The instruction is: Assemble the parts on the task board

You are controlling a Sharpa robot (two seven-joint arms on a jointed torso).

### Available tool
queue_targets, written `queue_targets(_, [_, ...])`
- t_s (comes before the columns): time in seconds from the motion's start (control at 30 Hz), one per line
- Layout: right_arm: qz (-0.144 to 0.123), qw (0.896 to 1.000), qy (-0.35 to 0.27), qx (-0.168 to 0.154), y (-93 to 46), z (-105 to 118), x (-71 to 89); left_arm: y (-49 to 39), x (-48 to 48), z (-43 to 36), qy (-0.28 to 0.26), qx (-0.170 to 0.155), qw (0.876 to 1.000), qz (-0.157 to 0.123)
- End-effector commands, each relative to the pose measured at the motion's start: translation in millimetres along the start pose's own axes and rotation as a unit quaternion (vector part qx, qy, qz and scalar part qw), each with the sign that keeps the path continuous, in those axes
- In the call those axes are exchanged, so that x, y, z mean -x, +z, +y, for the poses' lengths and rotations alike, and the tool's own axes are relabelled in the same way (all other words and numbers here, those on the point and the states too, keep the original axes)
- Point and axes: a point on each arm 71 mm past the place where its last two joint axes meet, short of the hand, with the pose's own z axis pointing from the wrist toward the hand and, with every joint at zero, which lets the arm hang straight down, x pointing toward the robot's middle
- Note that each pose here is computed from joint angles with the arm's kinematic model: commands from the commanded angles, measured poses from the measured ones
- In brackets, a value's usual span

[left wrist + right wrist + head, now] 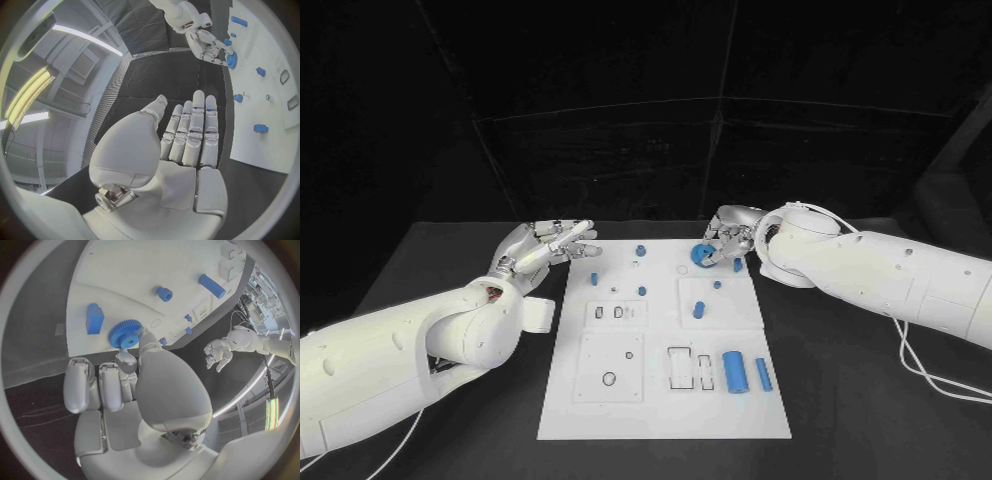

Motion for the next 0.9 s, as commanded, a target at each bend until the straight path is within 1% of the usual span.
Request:
queue_targets(0.03, [0.011, 1.000, -0.005, 0.005, 0.3, 1.0, -1.2, 0.7, -1.6, -1.2, -0.002, -0.004, 1.000, 0.008])
queue_targets(0.37, [0.014, 1.000, -0.014, 0.001, 1.4, -0.2, -4.3, 1.2, -1.9, -0.9, -0.002, -0.004, 1.000, 0.008])
queue_targets(0.53, [0.002, 1.000, -0.014, 0.002, 1.7, 0.4, -3.9, 1.4, -1.7, -0.8, -0.002, -0.004, 1.000, 0.008])
queue_targets(0.7, [-0.032, 0.999, -0.011, 0.017, 0.9, 4.6, -0.5, 1.4, -1.5, -0.8, -0.002, -0.004, 1.000, 0.008])
queue_targets(0.77, [-0.054, 0.998, -0.007, 0.028, -0.1, 7.9, 1.4, 1.4, -1.5, -0.8, -0.002, -0.004, 1.000, 0.009])
queue_targets(0.83, [-0.083, 0.996, -0.001, 0.045, -2.4, 13.2, 3.4, 1.4, -1.7, -0.8, -0.003, -0.004, 1.000, 0.010])
queue_targets(0.9, [-0.101, 0.993, 0.003, 0.056, -4.5, 17.9, 4.7, 1.4, -1.7, -0.9, -0.003, -0.004, 1.000, 0.011])
